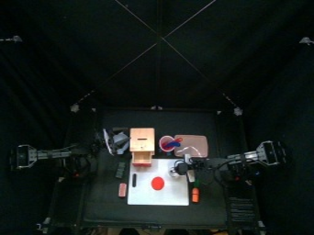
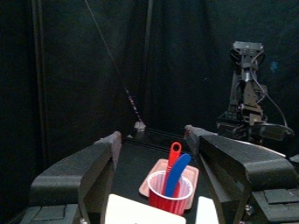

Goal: Get the cutter from the drawer then cut the dough then place the extra dough in the bowl
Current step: Shut the drawer

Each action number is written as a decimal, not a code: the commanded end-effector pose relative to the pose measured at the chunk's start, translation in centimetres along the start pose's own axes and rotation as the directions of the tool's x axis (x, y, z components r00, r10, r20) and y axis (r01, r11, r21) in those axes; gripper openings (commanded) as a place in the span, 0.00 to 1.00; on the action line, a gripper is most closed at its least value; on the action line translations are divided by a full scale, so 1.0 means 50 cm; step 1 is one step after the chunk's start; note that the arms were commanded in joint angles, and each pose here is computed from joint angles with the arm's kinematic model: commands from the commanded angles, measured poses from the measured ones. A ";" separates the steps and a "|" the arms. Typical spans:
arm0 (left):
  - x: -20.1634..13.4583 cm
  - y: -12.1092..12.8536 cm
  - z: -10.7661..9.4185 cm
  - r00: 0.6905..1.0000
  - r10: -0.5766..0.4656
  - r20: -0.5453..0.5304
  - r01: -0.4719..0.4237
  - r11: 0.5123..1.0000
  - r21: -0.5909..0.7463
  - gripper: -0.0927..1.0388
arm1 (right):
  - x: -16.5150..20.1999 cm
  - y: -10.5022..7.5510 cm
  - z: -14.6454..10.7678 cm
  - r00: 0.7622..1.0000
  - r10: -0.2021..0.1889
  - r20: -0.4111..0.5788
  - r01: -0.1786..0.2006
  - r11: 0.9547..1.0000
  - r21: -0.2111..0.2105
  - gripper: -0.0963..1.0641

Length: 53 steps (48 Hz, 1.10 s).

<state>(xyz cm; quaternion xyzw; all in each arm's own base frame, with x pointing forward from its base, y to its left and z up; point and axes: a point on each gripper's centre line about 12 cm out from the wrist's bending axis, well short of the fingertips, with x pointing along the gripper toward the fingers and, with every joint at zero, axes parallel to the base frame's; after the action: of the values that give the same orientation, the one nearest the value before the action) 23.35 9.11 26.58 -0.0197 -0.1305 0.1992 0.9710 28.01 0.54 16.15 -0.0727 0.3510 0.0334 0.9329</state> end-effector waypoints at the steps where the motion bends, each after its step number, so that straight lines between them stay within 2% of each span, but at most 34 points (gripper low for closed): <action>1: 0.018 0.000 0.011 1.000 0.003 0.020 -0.004 1.000 0.002 0.91 | -0.010 -0.003 0.012 0.999 -0.006 0.035 0.006 1.000 0.004 0.48; 6: 0.024 0.001 0.008 1.000 0.007 0.016 -0.007 1.000 0.002 0.91 | -0.010 -0.004 0.009 1.000 -0.006 0.030 0.006 1.000 0.006 0.50; 17: 0.041 -0.003 -0.007 1.000 0.002 -0.011 -0.002 1.000 -0.007 0.91 | -0.004 -0.013 -0.009 1.000 -0.017 -0.018 0.018 0.996 0.085 0.61; 24: 0.051 -0.003 -0.016 1.000 0.007 -0.026 -0.007 1.000 -0.008 0.91 | -0.003 -0.014 -0.011 1.000 -0.017 -0.022 0.019 0.996 0.087 0.71; 31: 0.057 -0.002 -0.022 0.999 0.011 -0.035 -0.011 1.000 -0.010 0.91 | -0.004 -0.012 -0.006 1.000 -0.015 -0.013 0.016 0.996 0.089 0.75; 39: 0.064 0.011 -0.012 0.999 0.037 -0.018 -0.037 0.999 -0.001 0.91 | -0.009 -0.018 0.046 0.998 -0.023 0.052 0.018 0.996 0.082 0.75; 46: 0.074 0.059 0.002 0.991 0.137 -0.004 -0.137 0.990 -0.023 0.90 | -0.008 -0.023 0.113 0.992 -0.025 0.123 0.013 0.995 0.101 0.75; 50: 0.082 0.079 0.000 0.981 0.190 -0.038 -0.192 0.980 -0.051 0.90 | 0.009 -0.023 0.142 0.990 -0.020 0.137 0.002 0.991 0.136 0.74; 53: 0.092 0.091 -0.007 0.971 0.216 -0.105 -0.224 0.972 -0.066 0.90 | 0.025 -0.021 0.158 0.991 -0.014 0.137 -0.008 0.987 0.161 0.74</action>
<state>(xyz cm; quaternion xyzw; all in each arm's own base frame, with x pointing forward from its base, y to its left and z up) 25.17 14.00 26.25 -0.0635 -0.1017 0.2857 0.9508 32.34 0.42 19.86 -0.0126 0.3085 0.0090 0.9511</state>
